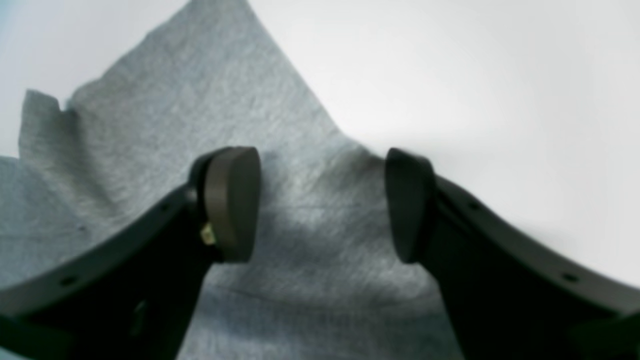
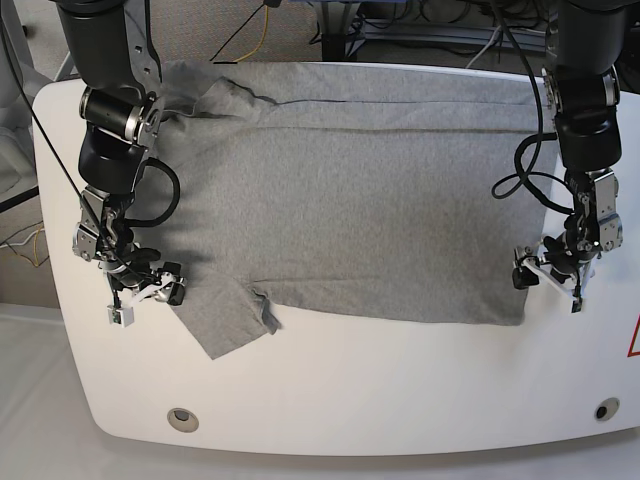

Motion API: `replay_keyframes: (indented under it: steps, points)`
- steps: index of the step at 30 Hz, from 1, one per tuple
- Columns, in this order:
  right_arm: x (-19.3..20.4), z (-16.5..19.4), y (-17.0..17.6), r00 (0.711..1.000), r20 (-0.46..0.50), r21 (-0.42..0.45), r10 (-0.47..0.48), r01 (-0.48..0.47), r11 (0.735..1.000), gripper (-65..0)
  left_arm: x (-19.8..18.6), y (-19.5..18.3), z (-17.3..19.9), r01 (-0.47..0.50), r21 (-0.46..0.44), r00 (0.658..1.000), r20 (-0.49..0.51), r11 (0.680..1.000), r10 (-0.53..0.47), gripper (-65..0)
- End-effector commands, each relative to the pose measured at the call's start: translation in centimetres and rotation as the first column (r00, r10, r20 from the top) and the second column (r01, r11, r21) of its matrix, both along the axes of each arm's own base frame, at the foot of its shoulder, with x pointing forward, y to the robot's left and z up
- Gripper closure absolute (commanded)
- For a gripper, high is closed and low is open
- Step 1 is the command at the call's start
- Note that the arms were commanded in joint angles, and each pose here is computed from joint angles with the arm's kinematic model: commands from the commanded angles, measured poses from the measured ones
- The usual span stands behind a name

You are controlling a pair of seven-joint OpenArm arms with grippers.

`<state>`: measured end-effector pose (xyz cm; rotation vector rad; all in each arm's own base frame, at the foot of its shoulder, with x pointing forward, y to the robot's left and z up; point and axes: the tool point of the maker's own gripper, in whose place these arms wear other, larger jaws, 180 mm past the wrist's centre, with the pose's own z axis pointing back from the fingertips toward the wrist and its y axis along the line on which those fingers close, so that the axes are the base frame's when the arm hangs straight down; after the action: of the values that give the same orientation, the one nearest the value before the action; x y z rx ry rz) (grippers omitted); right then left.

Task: Fold the T-shirt properly
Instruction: 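Adjust both grippers along the shirt side edges and close the right gripper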

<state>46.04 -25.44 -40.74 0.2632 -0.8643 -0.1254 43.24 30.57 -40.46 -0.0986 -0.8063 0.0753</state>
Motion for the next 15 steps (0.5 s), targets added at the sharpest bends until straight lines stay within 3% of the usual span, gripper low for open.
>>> replay_keyframes:
  steps: [1,15]
  points:
    - [1.9,2.3,0.5,0.998,0.069,0.006,0.016,-0.016,1.0,-38.1,2.0,0.8,3.1,-0.007,0.01,0.996,0.088,1.0,0.006,-46.1]
    - [1.2,1.2,1.0,0.999,0.04,0.03,0.007,-0.008,1.0,-37.9,2.4,0.6,3.4,0.009,0.026,0.997,0.082,1.0,-0.011,-46.2]
